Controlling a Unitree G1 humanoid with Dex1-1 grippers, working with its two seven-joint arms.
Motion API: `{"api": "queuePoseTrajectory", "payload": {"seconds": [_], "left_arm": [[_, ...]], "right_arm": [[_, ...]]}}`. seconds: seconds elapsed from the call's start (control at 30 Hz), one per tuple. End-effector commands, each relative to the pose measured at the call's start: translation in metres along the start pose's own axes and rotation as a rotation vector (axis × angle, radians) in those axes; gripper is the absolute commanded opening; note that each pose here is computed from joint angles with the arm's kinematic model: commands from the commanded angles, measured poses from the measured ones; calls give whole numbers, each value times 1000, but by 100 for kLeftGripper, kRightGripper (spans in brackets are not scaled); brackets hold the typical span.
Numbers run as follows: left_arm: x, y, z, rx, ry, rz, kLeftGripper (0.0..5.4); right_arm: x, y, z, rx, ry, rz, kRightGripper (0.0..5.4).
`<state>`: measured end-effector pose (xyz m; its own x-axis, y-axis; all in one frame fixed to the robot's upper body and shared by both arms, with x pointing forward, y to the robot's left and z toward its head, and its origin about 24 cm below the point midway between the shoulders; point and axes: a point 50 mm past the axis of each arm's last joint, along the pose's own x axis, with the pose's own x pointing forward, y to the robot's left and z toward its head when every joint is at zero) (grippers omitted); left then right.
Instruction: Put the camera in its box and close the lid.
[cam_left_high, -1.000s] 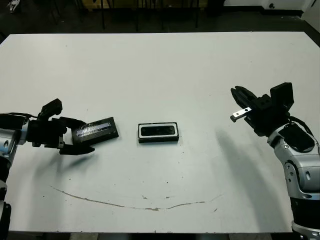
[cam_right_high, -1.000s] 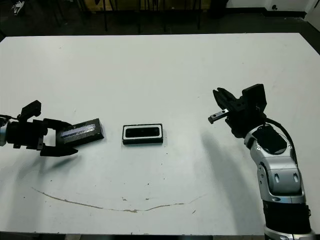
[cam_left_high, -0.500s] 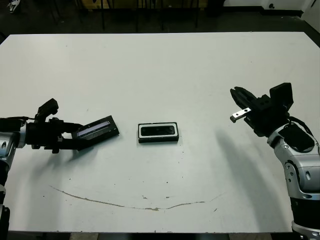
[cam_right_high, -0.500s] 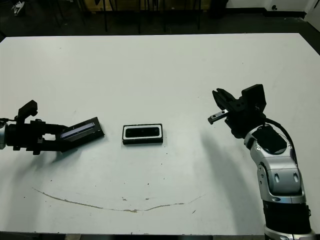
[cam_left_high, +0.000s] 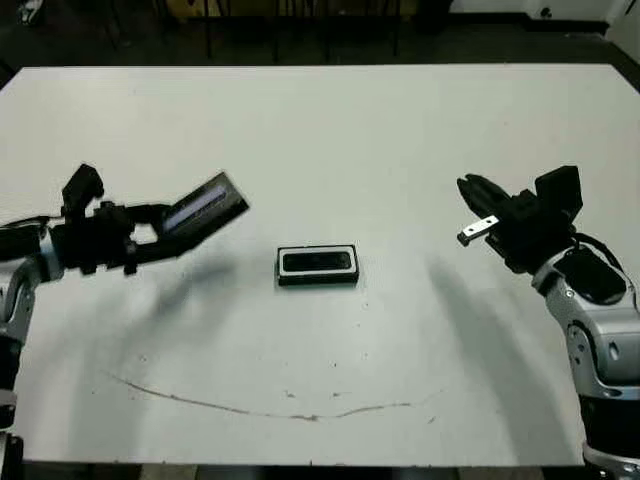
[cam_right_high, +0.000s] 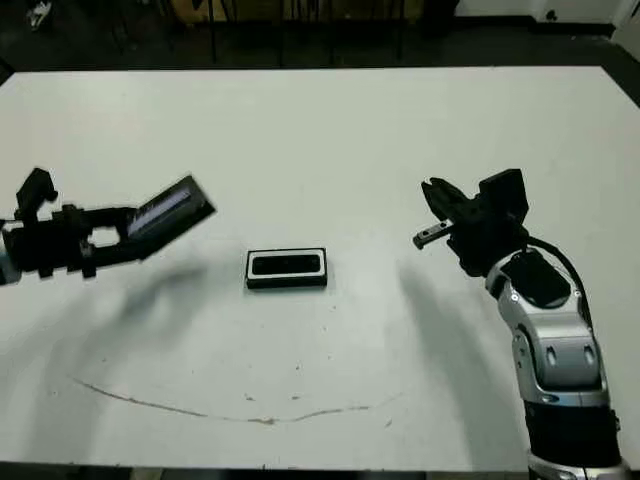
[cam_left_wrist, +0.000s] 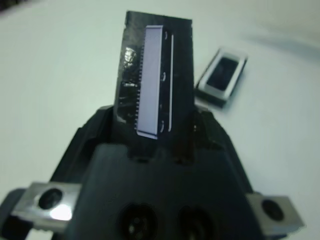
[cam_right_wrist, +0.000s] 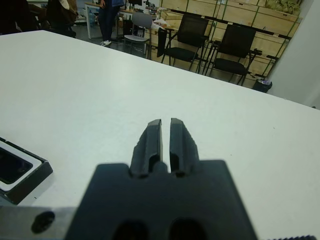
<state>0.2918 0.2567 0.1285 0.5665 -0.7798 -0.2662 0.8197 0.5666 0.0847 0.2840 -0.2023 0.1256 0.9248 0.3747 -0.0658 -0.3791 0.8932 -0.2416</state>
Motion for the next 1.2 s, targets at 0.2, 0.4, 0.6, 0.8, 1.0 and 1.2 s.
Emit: {"api": "queuePoseTrajectory", "payload": {"seconds": [0.2,0.4,0.6,0.8,1.0,1.2], "left_arm": [[32,-4,16,26,52,-164,274],[58,-9,8,20,118,-290,274],[73,-12,-7,-10,152,-356,274],[85,-17,-18,-21,154,-388,274],[91,-22,-25,-58,169,-427,274],[91,-24,-25,-102,177,-494,274]], "right_arm": [[-1,4,-9,21,43,4,0],[-1,5,-10,32,48,-3,0],[-2,4,-13,30,46,4,0],[-2,4,-13,21,43,5,0],[-1,5,-12,25,49,9,0],[-1,6,-12,23,46,7,0]]}}
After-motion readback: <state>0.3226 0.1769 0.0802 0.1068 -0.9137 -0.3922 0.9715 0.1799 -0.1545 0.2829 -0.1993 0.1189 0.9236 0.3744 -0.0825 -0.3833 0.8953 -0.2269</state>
